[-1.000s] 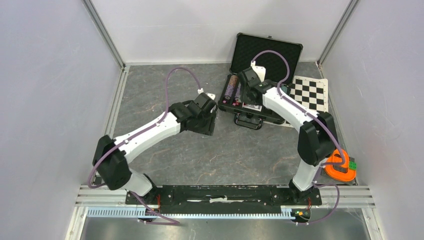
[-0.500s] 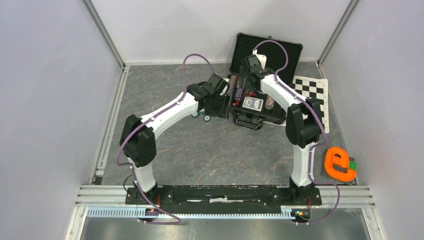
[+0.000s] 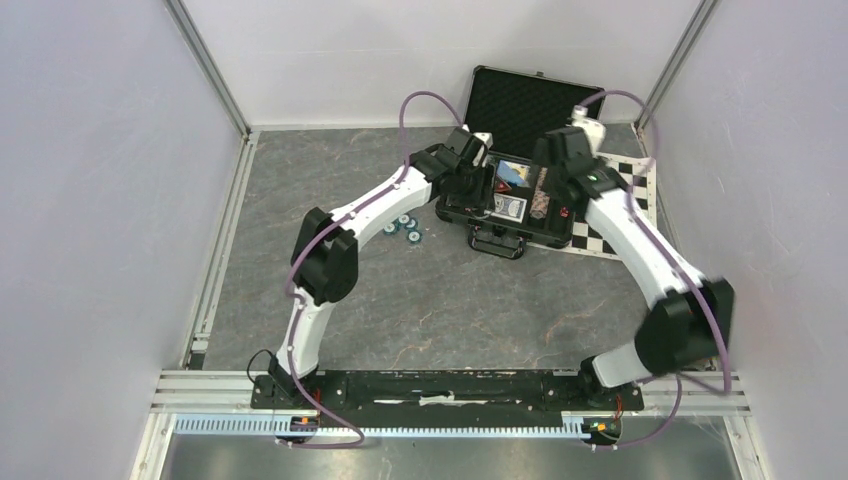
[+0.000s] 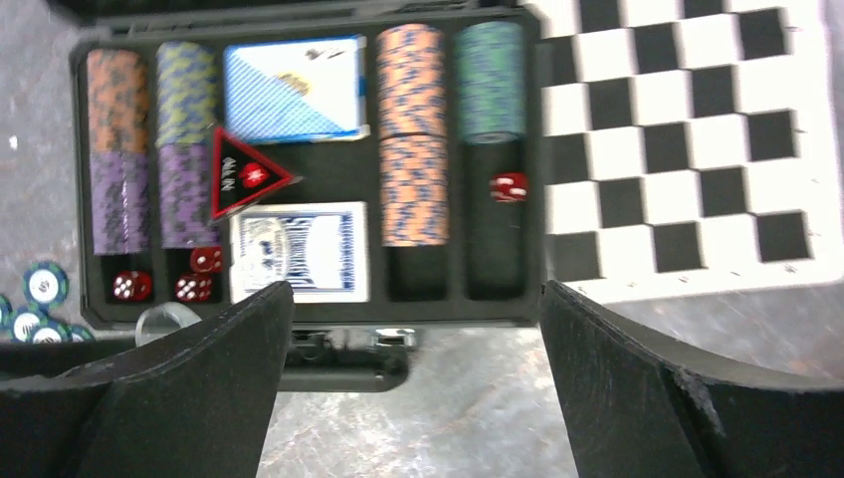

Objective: Pack up texas hold em set

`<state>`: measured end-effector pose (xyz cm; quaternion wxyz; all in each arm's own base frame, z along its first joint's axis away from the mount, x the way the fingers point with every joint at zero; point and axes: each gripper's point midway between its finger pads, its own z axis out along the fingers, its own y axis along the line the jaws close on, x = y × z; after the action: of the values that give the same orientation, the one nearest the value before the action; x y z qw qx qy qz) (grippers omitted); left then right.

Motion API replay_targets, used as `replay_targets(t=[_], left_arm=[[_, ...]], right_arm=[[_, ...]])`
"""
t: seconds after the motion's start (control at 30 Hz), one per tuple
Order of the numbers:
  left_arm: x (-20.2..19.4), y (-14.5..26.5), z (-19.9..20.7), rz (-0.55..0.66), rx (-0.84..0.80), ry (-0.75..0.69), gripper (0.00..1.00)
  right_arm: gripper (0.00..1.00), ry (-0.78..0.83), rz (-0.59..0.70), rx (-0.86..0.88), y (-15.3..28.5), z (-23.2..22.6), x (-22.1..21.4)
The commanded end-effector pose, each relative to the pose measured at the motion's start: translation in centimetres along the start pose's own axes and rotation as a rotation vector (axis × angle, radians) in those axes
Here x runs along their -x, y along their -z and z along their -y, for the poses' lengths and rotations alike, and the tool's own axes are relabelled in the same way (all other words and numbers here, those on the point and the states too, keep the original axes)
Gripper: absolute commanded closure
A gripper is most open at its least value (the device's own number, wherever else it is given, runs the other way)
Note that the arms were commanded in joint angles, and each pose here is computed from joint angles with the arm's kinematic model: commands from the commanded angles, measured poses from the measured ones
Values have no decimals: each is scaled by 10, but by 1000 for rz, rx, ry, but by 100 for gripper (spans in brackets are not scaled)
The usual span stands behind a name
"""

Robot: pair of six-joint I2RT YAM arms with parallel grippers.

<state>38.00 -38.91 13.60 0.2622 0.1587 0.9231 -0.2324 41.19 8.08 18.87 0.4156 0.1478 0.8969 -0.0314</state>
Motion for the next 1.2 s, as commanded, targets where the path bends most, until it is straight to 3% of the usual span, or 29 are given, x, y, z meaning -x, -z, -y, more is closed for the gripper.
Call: replay_targets(t=[0.0, 0.27, 0.5, 0.67, 0.87, 1.03, 1.17], left_arm=[[40, -22, 32, 96, -123, 43, 58], [62, -65, 66, 140, -269, 210, 61], [81, -66, 74, 209, -300, 258, 53], [90, -56, 71, 241, -287, 228, 1], [94, -25, 54, 252, -256, 195, 0], [73, 13, 28, 227, -201, 163, 0], [45, 38, 9, 177, -145, 116, 0]], right_arm=[[2, -109, 93, -43, 41, 48, 4], [2, -66, 216, -167, 80, 101, 16], [2, -29, 144, -114, 64, 92, -8], [2, 4, 72, -112, 51, 90, -27], [2, 59, -22, -48, 36, 77, -50], [7, 24, -125, 0, 13, 71, -72], [18, 11, -176, 44, -8, 72, -76]])
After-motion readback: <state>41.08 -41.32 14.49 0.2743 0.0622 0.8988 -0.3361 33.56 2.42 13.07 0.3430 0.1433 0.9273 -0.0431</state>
